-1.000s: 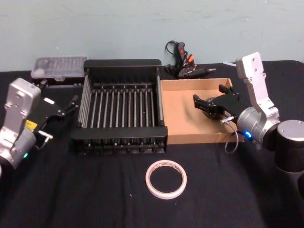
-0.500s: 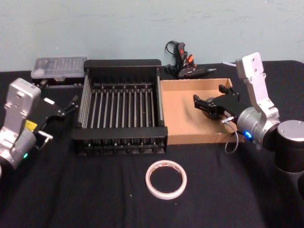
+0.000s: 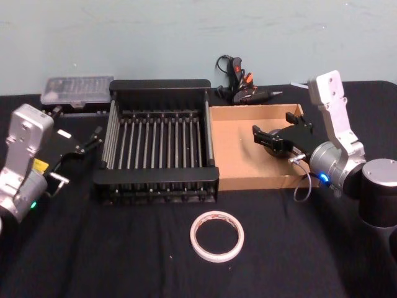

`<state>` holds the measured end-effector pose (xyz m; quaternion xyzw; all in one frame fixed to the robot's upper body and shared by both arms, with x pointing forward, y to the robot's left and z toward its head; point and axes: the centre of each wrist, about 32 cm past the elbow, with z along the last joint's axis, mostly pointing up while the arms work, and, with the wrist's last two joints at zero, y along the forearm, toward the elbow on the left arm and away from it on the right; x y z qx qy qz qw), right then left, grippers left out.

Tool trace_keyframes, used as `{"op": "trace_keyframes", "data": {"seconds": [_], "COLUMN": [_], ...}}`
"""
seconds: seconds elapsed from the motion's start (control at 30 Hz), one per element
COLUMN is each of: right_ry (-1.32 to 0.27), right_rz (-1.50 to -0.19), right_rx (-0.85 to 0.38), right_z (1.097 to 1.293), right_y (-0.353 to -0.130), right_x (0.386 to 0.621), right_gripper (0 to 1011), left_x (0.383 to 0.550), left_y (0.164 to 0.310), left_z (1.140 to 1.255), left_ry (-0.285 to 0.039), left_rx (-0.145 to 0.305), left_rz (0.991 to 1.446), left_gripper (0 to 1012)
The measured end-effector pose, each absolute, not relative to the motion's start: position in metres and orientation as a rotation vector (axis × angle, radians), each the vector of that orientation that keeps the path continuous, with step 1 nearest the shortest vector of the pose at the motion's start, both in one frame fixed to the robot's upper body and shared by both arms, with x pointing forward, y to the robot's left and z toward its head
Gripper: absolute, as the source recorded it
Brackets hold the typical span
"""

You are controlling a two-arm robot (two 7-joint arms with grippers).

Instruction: Pick up the white tape and place it into the black box , Pick up the silver tape and place it into the brown box.

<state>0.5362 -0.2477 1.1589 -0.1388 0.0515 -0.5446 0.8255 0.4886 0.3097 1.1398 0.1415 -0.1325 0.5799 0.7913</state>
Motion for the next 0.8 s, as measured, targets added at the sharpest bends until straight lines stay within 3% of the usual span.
{"op": "trace_keyframes", "data": {"seconds": [0.8], "right_ry": [0.111], "right_rz": [-1.129], "right_rx": [-0.283], "right_z": [1.1613], "right_y": [-0.2505], "right_x": [0.5283], "right_gripper": [1002], "left_x": [0.4886], "left_y": [0.3097], "left_z": [1.1398], "left_ry": [-0.285], "left_rx": [0.304], "left_rz": [1.248], "left_gripper": [1001]}}
